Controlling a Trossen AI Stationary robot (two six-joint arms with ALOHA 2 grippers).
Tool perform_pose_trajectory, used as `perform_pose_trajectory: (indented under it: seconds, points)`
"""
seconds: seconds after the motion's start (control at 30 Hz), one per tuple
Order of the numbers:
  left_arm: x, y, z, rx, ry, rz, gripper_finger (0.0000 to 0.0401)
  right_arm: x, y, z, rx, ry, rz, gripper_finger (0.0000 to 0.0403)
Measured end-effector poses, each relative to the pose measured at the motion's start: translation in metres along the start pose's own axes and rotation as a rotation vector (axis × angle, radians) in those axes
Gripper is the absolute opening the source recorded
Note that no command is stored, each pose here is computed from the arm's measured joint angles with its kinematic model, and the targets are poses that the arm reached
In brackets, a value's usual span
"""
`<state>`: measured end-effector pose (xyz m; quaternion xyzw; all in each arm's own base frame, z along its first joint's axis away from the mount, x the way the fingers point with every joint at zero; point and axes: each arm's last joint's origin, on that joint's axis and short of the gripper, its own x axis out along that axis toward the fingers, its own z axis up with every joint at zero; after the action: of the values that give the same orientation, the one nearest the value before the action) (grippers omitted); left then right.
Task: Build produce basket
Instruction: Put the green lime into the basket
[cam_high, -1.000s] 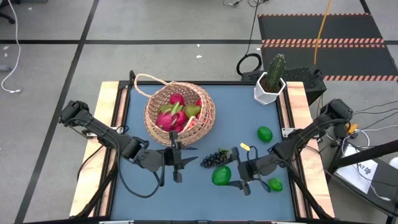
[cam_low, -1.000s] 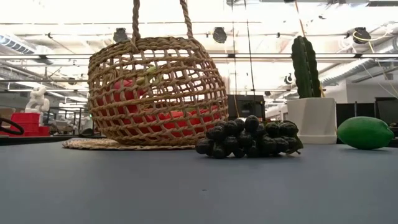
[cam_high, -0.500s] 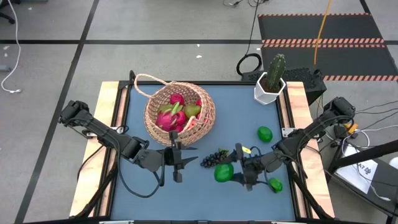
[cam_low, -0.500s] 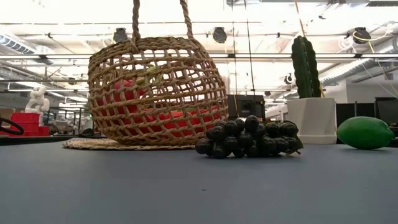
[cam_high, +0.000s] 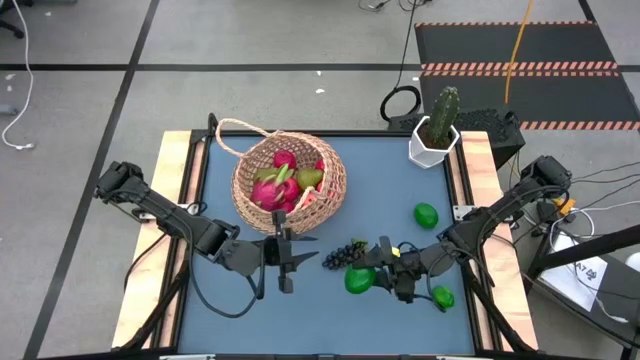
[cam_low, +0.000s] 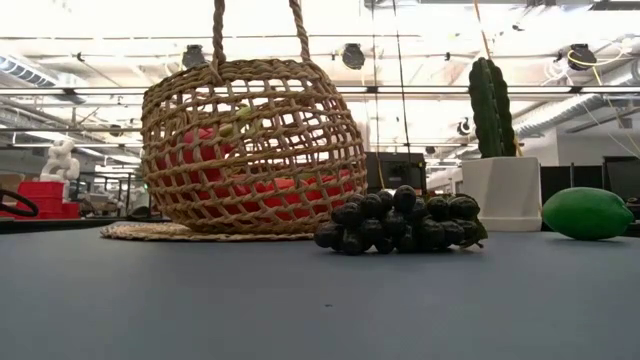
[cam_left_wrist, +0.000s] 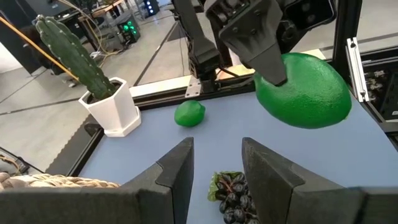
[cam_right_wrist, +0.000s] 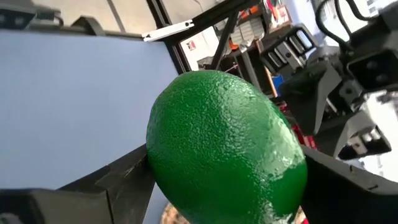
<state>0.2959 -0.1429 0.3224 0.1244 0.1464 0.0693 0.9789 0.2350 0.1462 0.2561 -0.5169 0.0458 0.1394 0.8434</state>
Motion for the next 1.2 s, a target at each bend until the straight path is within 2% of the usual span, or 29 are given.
perform_pose_trajectory:
  seconds: [0.27,1.1,1.2]
  points:
    - [0.0,0.0,0.0,0.0,0.0,0.0,0.0138,0.0,0.0,0.0,-0.129,0.0,0.0,0.032]
    - [0.0,0.0,0.0,0.001,0.0,0.0,0.0138,0.0,0.0,0.0,-0.127,-0.001,0.001,0.032]
    - [0.0,0.0,0.0,0.001,0.0,0.0,0.0138,0.0,0.0001,0.0,-0.059,-0.001,0.001,0.032]
